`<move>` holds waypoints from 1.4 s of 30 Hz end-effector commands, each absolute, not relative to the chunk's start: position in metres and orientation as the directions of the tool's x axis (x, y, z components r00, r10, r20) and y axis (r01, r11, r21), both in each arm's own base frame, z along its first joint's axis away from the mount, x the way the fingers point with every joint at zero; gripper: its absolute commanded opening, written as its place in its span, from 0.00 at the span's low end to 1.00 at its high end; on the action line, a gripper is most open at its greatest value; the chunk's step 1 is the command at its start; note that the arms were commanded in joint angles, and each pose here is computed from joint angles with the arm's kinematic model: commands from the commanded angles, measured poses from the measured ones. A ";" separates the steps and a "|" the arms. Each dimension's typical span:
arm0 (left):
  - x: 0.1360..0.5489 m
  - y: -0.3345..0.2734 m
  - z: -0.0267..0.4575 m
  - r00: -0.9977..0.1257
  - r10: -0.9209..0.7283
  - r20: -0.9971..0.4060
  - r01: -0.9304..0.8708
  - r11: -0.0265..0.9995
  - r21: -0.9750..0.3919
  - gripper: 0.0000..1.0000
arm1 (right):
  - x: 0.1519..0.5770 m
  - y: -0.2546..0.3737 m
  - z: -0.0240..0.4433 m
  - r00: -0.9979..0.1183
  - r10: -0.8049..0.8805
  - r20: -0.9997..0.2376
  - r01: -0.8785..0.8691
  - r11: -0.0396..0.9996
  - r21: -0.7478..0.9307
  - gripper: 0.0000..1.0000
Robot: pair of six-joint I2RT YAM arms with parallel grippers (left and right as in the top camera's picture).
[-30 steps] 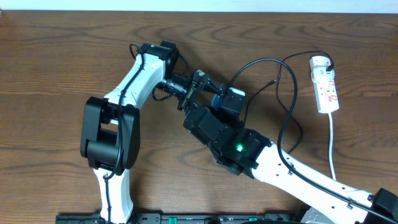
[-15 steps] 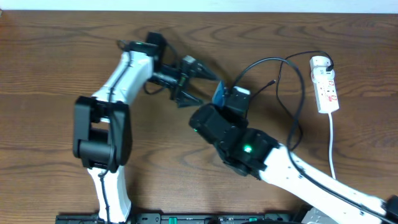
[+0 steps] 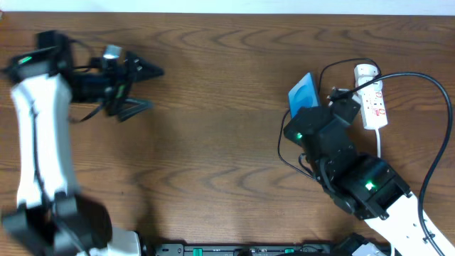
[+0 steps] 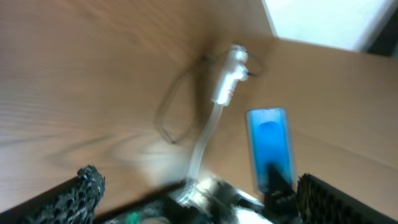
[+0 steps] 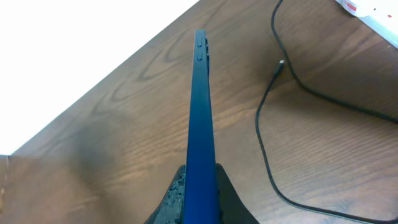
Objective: Plug charger to phone and switch on socket
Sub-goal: 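Release the left gripper and move the phone right with the right gripper, then bring the left gripper back and grasp the phone's other end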
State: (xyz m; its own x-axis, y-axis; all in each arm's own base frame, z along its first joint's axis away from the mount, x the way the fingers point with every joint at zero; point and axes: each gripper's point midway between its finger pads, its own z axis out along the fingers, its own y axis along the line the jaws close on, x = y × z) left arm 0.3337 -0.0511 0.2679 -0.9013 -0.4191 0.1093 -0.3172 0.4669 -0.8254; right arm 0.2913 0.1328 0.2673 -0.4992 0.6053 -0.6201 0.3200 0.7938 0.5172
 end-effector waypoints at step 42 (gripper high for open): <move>0.296 -0.074 0.175 -0.552 -0.812 0.190 -0.200 -0.093 -0.975 0.98 | 0.322 0.233 0.199 -0.836 0.485 -0.258 -0.154 0.245 0.957 0.01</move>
State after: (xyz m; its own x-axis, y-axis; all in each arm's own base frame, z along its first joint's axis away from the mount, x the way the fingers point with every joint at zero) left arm 0.2951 -0.0438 0.1698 -0.4507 -0.8915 0.0460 -0.1556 0.0277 -0.9874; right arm 0.3121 0.2371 0.1892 -0.8655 0.4373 -0.2441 -0.1448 0.2481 0.9579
